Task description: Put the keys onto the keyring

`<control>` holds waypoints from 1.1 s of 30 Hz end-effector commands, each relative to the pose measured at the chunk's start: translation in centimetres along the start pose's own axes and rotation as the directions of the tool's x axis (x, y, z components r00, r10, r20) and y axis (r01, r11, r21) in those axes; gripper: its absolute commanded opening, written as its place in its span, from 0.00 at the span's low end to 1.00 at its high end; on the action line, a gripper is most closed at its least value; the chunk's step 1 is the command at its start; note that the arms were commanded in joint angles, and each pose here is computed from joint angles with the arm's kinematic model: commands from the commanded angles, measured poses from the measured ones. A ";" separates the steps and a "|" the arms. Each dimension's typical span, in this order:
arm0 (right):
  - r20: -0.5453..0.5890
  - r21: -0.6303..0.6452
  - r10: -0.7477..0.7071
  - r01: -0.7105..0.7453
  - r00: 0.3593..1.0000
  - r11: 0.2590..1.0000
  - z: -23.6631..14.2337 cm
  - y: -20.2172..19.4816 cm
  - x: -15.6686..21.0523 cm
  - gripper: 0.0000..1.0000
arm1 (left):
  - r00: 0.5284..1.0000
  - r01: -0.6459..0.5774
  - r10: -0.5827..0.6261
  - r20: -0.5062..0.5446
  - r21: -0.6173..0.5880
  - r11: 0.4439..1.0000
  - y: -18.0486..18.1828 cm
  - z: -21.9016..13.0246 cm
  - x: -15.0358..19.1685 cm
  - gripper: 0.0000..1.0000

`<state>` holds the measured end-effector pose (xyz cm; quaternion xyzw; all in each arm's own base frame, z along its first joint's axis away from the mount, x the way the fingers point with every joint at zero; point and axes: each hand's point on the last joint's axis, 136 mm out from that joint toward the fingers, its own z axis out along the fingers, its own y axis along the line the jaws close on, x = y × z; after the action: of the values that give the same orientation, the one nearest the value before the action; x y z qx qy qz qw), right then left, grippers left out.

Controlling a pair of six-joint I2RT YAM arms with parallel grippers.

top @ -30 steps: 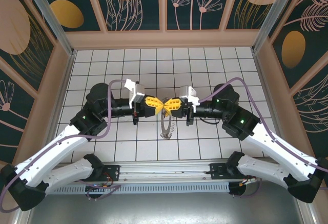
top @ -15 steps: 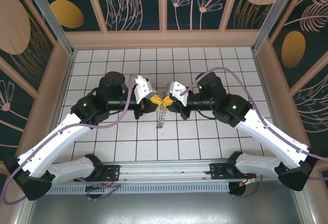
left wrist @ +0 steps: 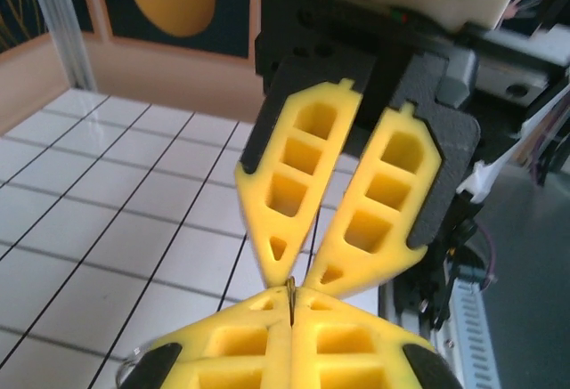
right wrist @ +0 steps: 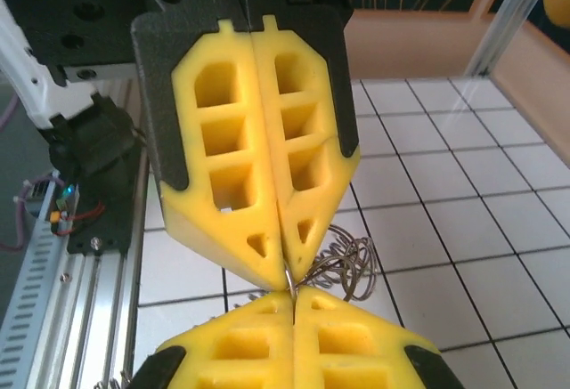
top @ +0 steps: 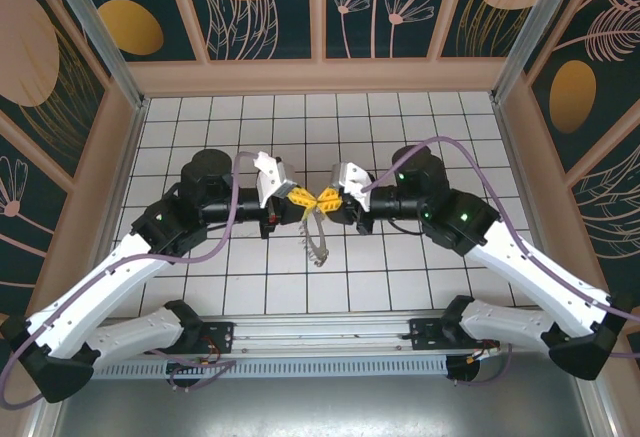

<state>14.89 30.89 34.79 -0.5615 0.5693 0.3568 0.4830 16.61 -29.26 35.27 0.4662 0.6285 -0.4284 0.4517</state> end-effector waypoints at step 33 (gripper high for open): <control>-0.028 0.018 -0.019 0.019 0.999 1.000 0.0 -1.9 -1.6 0.00 | 0.990 -0.081 0.077 -0.119 -0.032 0.996 1.2 0.6 0.5 0.20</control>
<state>16.51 31.26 36.01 -0.5439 0.5812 0.3640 0.4837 18.13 -29.66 37.07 0.4744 0.6223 -0.4015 0.4760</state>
